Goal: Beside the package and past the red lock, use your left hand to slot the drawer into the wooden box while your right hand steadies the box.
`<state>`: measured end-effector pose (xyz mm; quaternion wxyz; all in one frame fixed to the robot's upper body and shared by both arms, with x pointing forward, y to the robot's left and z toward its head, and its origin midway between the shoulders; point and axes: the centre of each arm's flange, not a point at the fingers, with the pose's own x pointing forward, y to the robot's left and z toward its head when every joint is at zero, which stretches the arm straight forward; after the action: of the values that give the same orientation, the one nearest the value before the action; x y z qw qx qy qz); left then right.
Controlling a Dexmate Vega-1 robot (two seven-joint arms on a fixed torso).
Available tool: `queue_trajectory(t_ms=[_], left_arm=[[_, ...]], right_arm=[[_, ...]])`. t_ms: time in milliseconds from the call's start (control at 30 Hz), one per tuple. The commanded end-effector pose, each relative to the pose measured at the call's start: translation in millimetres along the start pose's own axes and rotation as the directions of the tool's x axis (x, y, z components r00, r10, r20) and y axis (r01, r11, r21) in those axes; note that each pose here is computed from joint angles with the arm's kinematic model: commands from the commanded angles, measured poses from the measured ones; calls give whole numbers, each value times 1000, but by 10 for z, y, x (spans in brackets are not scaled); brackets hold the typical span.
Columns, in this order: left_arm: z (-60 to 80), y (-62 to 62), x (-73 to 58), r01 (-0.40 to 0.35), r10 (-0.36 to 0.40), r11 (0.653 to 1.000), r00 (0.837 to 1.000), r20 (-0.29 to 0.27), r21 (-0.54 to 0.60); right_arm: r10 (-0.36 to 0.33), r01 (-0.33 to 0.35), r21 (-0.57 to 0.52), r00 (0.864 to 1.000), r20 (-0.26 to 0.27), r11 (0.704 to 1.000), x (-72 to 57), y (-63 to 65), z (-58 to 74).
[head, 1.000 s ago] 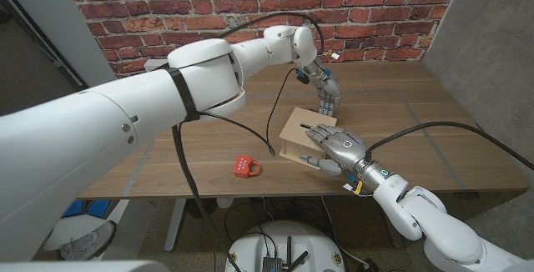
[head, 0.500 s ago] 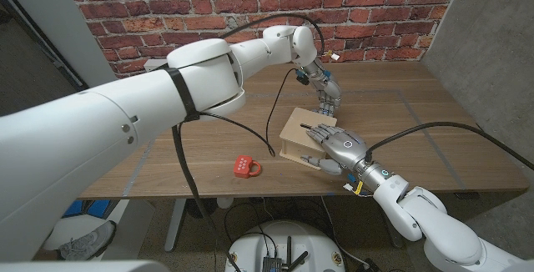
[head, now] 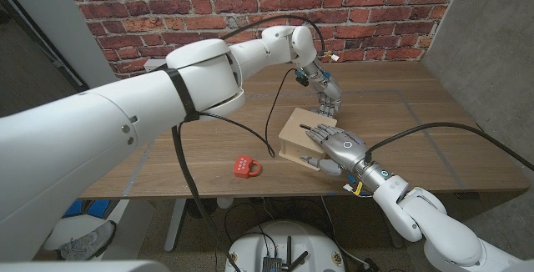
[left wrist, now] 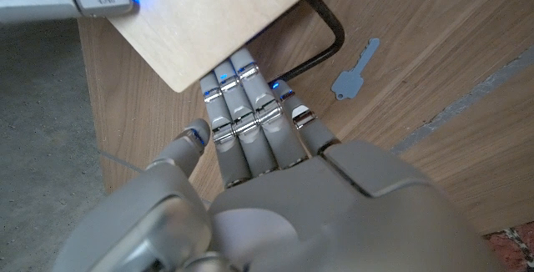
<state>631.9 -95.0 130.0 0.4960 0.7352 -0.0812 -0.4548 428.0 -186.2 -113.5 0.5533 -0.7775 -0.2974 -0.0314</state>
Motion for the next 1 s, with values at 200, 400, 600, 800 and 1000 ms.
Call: queue_trajectory(t_ms=[200, 400, 600, 800, 1000], left_arm=[[-7, 11, -31, 2, -2, 1000, 1000, 0, 16], [-15, 32, -56, -5, 5, 1000, 1000, -2, 28], [-28, 63, -106, -21, 21, 998, 1000, 3, 54], [-47, 123, -176, -49, 49, 996, 999, 7, 72], [-53, 141, -200, -65, 63, 995, 998, 17, 76]], right_arm=[[8, -8, 2, 1000, 5, 1000, -4, 8, 16], [6, -6, 3, 1000, 5, 1000, -2, 16, 15], [0, 0, 5, 1000, 4, 1000, -2, 15, 13], [-27, 27, -5, 1000, -3, 1000, -1, 0, 9], [-38, 38, -2, 999, -13, 999, -23, -19, -7]])
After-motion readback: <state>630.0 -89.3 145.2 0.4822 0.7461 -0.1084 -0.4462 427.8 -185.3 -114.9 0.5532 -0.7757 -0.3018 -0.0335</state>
